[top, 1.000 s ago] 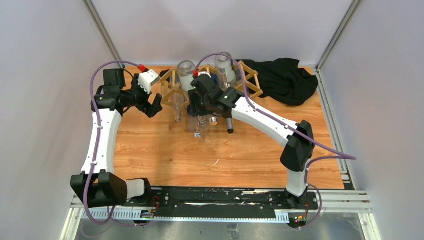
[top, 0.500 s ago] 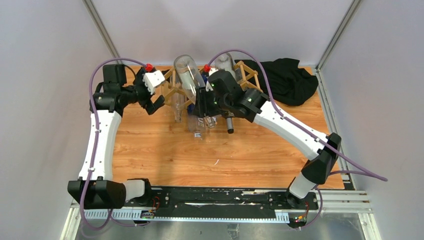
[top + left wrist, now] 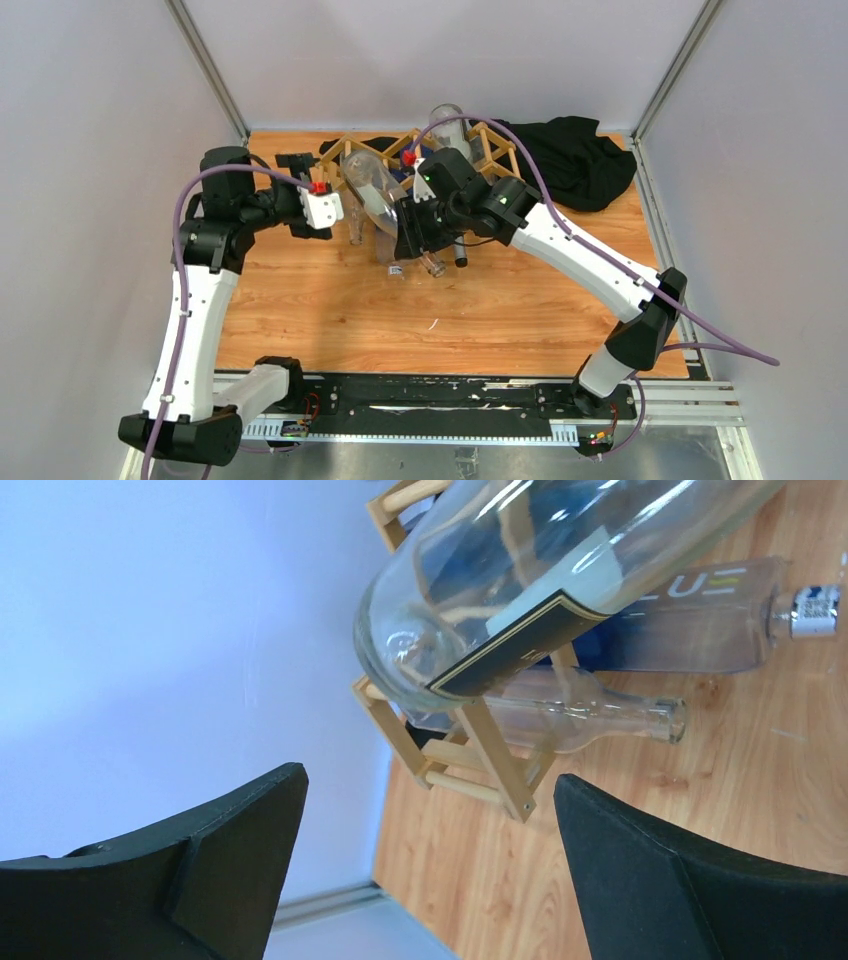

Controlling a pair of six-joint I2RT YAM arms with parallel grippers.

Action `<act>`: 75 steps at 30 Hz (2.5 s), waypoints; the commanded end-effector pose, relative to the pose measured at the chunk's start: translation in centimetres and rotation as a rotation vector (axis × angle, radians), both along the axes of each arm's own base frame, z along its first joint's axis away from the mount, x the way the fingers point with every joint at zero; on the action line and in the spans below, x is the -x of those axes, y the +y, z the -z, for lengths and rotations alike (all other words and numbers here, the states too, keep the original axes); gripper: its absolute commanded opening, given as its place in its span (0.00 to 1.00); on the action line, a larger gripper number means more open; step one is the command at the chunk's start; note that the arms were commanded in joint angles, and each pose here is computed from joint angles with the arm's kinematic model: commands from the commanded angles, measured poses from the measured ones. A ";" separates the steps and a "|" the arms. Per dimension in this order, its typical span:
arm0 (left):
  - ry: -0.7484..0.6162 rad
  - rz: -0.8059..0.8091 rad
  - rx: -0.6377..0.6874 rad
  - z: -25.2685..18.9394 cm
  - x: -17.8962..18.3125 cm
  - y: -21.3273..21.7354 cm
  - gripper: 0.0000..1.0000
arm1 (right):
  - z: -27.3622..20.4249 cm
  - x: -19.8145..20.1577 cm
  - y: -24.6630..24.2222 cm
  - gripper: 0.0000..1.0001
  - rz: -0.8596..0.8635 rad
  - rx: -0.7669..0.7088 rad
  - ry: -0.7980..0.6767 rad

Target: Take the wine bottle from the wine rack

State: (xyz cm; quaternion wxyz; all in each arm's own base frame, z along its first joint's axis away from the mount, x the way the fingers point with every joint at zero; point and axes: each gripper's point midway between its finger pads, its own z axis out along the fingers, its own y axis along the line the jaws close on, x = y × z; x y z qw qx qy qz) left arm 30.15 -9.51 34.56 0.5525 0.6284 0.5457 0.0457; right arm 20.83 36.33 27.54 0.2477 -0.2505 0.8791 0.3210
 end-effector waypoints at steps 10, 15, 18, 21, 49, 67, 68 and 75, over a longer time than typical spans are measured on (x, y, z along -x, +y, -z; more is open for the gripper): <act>-0.177 0.216 -0.182 2.6 3.9 -2.2 1.00 | -7.0 5.4 1.4 0.00 -0.282 -0.172 -0.170; -0.172 0.230 -0.207 4.2 4.9 -2.4 1.00 | -7.1 7.0 1.8 0.00 -0.346 -0.171 -0.171; -0.166 0.243 -0.217 5.1 5.4 -2.5 1.00 | -7.4 7.7 2.0 0.00 -0.375 -0.168 -0.176; -0.142 0.244 -0.212 5.9 5.5 -2.5 1.00 | -7.5 8.6 2.5 0.00 -0.419 -0.161 -0.183; -0.202 0.258 -0.255 7.5 5.7 -2.3 0.03 | -6.6 9.2 3.4 0.44 -0.486 -0.067 -0.247; -0.193 -0.003 0.198 2.3 5.4 -2.2 0.00 | -14.7 4.4 -1.9 0.94 -0.197 -0.181 -0.463; -0.168 -0.016 0.228 2.1 5.4 -2.3 0.00 | -15.5 4.2 -2.4 0.95 -0.176 -0.194 -0.483; 0.037 -0.070 0.392 2.0 5.8 -3.0 0.00 | -19.1 3.5 -5.2 0.96 -0.045 -0.306 -0.612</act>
